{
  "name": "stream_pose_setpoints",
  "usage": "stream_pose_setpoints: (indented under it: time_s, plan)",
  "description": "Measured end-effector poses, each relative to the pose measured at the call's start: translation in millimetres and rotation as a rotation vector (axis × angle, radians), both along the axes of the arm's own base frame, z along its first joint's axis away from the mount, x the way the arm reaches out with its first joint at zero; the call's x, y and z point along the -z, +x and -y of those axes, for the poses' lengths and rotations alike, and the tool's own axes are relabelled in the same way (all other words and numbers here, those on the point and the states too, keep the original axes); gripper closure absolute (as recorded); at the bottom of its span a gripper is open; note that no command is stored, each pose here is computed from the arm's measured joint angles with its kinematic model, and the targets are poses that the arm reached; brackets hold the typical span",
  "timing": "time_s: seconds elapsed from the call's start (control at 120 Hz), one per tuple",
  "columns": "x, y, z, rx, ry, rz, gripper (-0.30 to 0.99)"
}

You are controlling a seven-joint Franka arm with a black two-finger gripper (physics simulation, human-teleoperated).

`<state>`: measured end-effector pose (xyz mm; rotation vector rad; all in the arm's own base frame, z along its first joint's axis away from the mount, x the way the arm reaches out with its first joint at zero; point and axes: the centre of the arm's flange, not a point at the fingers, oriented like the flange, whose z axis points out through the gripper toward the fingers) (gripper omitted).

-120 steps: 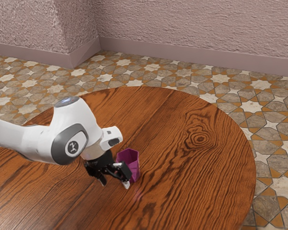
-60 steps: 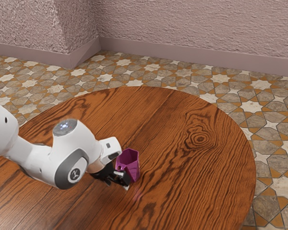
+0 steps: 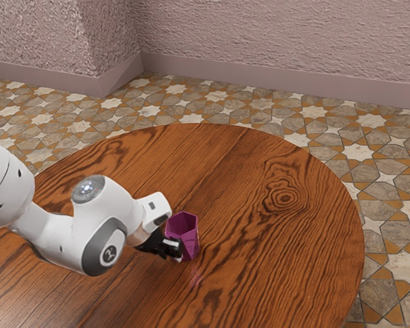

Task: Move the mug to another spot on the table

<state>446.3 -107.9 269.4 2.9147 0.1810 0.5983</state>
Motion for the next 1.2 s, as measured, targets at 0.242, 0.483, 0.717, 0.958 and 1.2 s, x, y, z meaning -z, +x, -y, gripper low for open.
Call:
stream_pose_setpoints:
  time_s: [0.242, 0.483, 0.717, 0.958, 1.2]
  plan:
    - [3, 1, 1, 0.013, 0.007, 0.006, 0.52]
    - [-3, 8, 2, 0.03, 0.012, 0.028, 0.61]
    - [-9, 7, -1, 0.035, 0.023, 0.093, 0.66]
    - [-37, 8, -6, 0.028, 0.034, 0.241, 0.68]
    - [-46, 27, -36, -0.039, 0.053, 0.317, 0.68]
